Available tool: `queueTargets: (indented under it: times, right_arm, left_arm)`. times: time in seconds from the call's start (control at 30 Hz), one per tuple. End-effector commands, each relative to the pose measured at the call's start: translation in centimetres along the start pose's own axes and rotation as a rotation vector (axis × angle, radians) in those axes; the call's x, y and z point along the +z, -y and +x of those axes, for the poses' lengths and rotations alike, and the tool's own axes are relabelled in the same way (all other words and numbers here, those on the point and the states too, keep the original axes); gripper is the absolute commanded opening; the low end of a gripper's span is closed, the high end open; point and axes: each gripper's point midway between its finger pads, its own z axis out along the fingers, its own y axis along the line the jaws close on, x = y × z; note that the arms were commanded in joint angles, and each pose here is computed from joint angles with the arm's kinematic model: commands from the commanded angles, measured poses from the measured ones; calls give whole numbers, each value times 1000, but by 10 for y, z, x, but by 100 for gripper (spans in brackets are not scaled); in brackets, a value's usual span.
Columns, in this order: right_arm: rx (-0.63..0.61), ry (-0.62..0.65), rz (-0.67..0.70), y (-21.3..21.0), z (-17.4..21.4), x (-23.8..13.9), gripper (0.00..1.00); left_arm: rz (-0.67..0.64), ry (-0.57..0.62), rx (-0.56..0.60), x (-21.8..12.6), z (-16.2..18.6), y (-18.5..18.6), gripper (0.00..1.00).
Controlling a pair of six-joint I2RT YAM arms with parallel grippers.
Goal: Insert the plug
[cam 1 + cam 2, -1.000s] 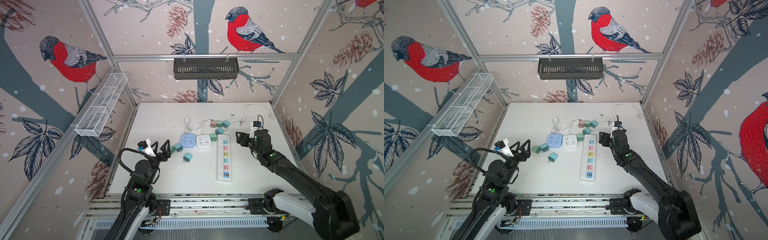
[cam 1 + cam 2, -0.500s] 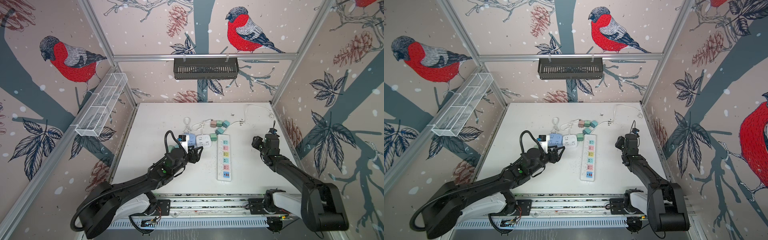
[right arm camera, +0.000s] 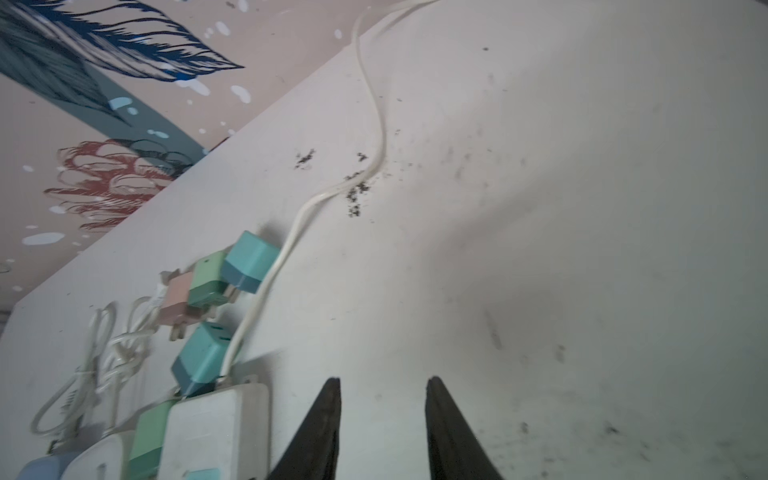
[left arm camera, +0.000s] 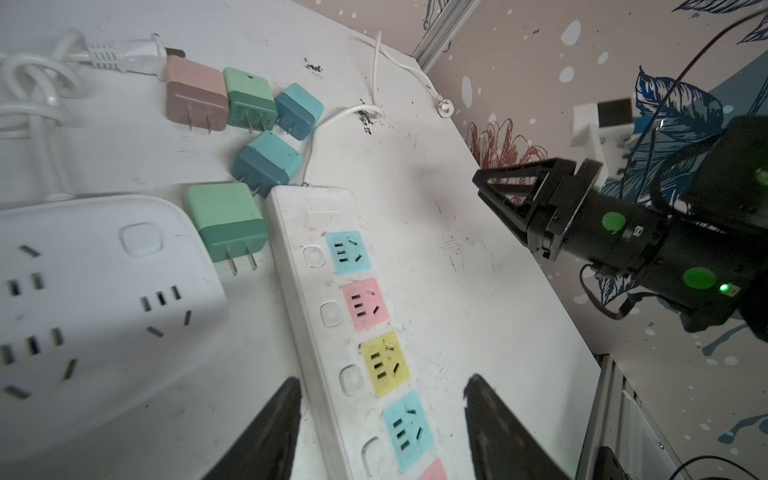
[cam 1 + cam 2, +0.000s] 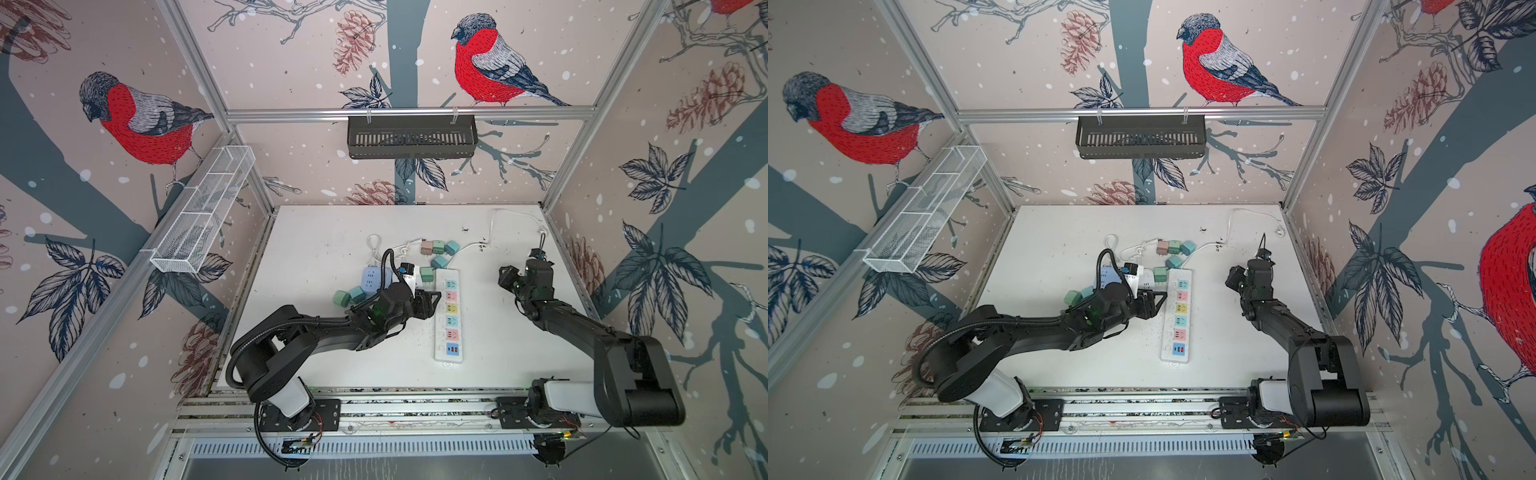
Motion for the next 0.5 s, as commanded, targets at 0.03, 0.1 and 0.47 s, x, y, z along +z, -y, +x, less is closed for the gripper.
queueTargets:
  times: [0.03,0.1,0.47]
  right_arm:
    - [-51,-50,-59,-29,8,0,37]
    - [-54,-42,-58,-31,8,-2,37]
    - [3,-100,15,-22,45,-15,26]
  left_arm:
    - [6,12,-36,29,-1,3,63]
    - [-55,5,-38,43,5,-9,63]
    - [-193,-65,4,92,22,-32,65]
